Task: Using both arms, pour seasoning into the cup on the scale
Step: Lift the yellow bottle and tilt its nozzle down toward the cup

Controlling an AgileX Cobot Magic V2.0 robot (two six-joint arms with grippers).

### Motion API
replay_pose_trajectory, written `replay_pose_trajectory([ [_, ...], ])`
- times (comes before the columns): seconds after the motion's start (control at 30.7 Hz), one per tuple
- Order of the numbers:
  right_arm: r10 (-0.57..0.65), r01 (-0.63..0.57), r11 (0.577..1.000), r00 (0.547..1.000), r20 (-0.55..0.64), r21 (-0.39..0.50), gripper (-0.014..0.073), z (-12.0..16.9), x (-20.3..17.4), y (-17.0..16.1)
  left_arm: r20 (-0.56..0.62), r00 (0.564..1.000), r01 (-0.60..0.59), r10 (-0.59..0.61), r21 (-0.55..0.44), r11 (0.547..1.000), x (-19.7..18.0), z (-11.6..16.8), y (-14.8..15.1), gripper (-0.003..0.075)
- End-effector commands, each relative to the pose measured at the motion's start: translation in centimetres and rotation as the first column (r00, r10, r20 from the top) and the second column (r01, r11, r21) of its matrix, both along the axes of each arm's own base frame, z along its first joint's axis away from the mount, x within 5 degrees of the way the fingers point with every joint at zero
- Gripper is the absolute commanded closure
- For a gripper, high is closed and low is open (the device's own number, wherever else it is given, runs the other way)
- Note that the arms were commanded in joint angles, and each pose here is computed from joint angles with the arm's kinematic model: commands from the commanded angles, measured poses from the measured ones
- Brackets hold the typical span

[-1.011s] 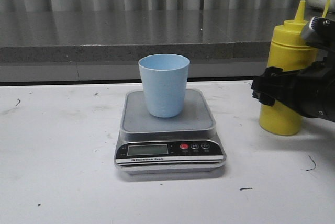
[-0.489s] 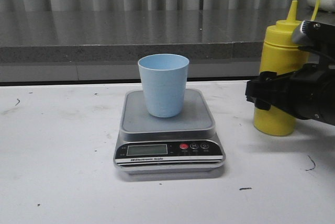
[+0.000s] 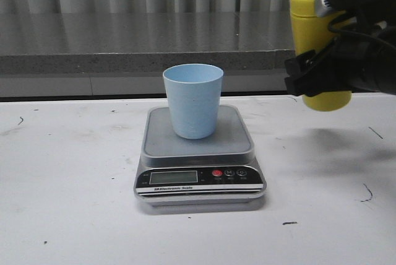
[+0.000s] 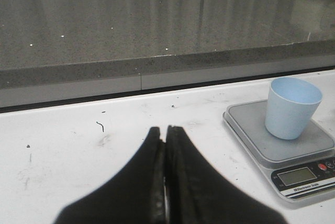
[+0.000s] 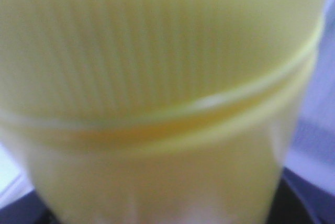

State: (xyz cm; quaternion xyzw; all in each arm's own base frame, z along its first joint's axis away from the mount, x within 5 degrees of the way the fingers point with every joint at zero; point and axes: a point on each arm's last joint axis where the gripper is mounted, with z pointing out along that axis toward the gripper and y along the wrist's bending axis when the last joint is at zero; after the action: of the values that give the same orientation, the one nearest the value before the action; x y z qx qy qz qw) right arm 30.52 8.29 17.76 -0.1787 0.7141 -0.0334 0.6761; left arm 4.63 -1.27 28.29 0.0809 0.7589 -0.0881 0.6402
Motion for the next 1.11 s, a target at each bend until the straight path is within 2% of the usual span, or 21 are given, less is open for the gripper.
replay_pose_trajectory([
  [0.0, 0.031, 0.007, 0.979, 0.982, 0.184, -0.203, 0.0529, 4.1, 1.1, 0.4, 0.091, 0.996, -0.003, 0.007, -0.043, 0.999, 0.1, 1.6, 0.0, 0.0740],
  [0.07, 0.049, 0.015, 0.949, 0.979, 0.196, -0.315, 0.0529, 4.8, 1.8, 0.6, 0.091, 0.996, -0.003, 0.007, -0.043, 0.999, 0.1, 1.6, 0.0, 0.0740],
  [0.16, 0.078, 0.034, 0.882, 0.973, 0.216, -0.470, 0.0529, 5.6, 2.7, 0.9, 0.091, 0.996, -0.003, 0.007, -0.043, 0.999, 0.1, 1.6, 0.0, 0.0740],
  [0.33, 0.111, 0.085, 0.780, 0.956, 0.271, -0.620, 0.0529, 7.0, 3.5, 1.2, 0.091, 0.996, -0.003, 0.007, -0.043, 0.999, 0.1, 1.6, 0.0, 0.0740],
  [0.46, 0.144, 0.174, 0.654, 0.927, 0.346, -0.737, 0.0529, 8.5, 4.1, 1.4, 0.091, 0.996, -0.003, 0.007, -0.043, 0.999, 0.1, 1.6, 0.0, 0.0740],
  [0.65, 0.202, 0.305, 0.470, 0.876, 0.438, -0.828, 0.0529, 11.1, 5.2, 1.8, 0.091, 0.996, -0.003, 0.007, -0.043, 0.999, 0.1, 1.6, 0.0, 0.0740],
  [0.88, 0.281, 0.390, 0.289, 0.839, 0.466, -0.875, 0.0529, 12.6, 5.6, 2.4, 0.091, 0.996, -0.003, 0.007, -0.043, 0.999, 0.1, 1.6, 0.0, 0.0740],
  [0.95, 0.290, 0.392, 0.274, 0.837, 0.464, -0.878, 0.0529, 12.6, 5.6, 2.4, 0.091, 0.996, -0.003, 0.007, -0.043, 0.999, 0.1, 1.6, 0.0, 0.0740],
  [1.08, 0.288, 0.390, 0.276, 0.838, 0.463, -0.878, 0.0529, 12.6, 5.6, 2.4, 0.091, 0.996, -0.003, 0.007, -0.043, 0.999, 0.1, 1.6, 0.0, 0.0740],
])
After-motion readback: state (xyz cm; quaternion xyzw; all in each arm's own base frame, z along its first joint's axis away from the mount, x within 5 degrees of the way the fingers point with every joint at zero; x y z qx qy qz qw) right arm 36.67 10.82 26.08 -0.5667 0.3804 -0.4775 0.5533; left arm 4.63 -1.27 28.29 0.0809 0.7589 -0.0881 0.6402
